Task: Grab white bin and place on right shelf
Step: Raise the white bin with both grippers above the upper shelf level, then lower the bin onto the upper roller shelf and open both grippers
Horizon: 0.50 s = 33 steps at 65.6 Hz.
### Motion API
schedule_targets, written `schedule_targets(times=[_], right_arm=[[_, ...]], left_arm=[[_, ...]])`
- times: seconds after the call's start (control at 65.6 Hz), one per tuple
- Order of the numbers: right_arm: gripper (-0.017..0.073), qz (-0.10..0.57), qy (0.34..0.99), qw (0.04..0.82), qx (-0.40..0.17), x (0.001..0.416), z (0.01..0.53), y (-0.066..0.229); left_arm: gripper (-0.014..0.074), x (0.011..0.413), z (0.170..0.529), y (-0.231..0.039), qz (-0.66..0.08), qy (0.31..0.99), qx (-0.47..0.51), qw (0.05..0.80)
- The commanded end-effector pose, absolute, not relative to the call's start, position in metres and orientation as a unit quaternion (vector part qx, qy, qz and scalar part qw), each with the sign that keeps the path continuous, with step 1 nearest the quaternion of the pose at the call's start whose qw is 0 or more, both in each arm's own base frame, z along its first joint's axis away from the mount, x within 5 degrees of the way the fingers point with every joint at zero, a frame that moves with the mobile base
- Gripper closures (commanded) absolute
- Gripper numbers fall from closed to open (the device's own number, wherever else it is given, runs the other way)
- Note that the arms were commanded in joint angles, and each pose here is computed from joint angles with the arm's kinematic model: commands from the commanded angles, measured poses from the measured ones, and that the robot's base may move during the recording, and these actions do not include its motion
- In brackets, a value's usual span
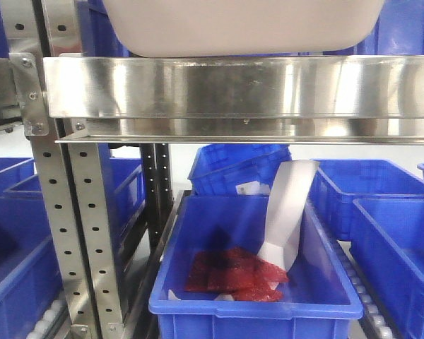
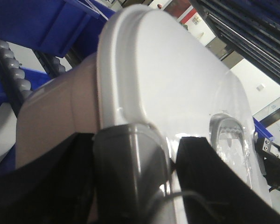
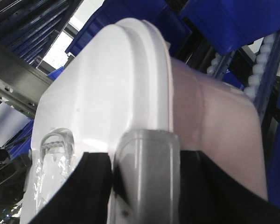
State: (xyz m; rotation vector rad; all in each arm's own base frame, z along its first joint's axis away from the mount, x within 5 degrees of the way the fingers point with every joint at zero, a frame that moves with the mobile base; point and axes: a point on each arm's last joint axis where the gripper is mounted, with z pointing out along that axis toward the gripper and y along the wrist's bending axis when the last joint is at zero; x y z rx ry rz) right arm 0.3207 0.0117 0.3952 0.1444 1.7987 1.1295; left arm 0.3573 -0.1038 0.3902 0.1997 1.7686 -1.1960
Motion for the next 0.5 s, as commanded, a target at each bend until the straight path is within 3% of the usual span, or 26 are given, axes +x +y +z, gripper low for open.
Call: schedule_targets(times=[0.0,0.488], right_arm=[[0.0198,0.498,0.703,0.508,0.018,0.315,0.422,0.021],[0.0198,0.512,0.700,0.496,0.052,0.361,0.403,0.012]], left_arm=[[0.0351,0.347,0.424,-0.115,-0.536,0.674,0.111,0.495],[0.0351,0.387,0.413,-0.133,-0.543,0.673,0.100,0.492]])
